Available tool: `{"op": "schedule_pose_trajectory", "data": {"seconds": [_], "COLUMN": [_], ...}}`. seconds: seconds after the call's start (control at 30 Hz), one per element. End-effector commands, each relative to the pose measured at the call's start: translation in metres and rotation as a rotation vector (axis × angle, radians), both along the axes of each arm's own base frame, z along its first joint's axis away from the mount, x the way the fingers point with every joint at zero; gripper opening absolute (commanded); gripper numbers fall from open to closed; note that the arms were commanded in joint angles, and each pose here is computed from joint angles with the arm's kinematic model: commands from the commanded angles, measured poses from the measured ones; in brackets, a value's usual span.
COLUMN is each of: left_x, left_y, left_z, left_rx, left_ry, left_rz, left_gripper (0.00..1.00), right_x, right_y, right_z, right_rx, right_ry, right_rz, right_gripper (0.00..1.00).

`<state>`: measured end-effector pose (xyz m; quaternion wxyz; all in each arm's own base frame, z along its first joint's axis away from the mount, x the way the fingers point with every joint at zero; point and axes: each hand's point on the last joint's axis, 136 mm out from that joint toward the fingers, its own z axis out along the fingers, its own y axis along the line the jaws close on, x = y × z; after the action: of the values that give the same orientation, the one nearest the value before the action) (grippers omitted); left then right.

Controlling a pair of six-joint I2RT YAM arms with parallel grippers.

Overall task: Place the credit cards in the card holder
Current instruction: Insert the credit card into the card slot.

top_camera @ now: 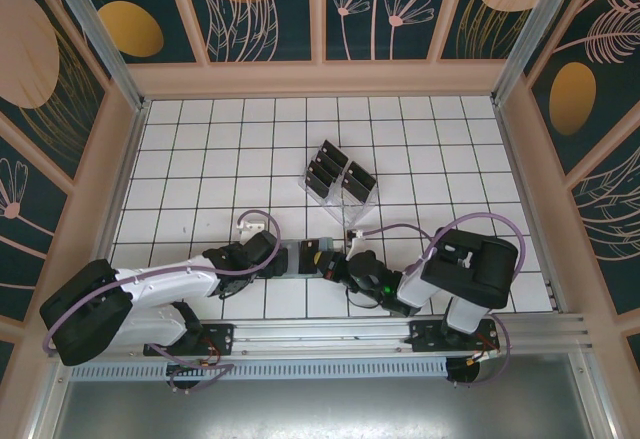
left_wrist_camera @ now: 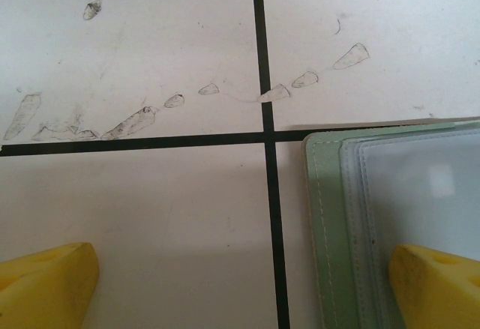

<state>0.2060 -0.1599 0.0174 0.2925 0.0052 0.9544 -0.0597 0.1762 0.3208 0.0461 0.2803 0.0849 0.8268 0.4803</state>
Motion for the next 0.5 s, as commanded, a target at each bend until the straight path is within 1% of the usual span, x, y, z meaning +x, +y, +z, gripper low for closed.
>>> {"op": "schedule_pose_trajectory", "data": {"seconds": [0.0, 0.47], "left_x": [-0.01, -0.01], "left_y": [0.01, 0.009], "left_z": [-0.01, -0.01], "left_rx": [0.035, 0.033], "left_ry": [0.033, 0.033], "left_rz": [-0.003, -0.006], "left_gripper": [0.98, 0.99], "right_x": [-0.003, -0.005], "right_y": [-0.003, 0.001], "right_z": [-0.01, -0.02], "right_rx": [-0.012, -0.023], "right_ry": [0.024, 0.066], "right_rz": [-0.01, -0.004], "right_gripper": [0.0, 0.0]}}
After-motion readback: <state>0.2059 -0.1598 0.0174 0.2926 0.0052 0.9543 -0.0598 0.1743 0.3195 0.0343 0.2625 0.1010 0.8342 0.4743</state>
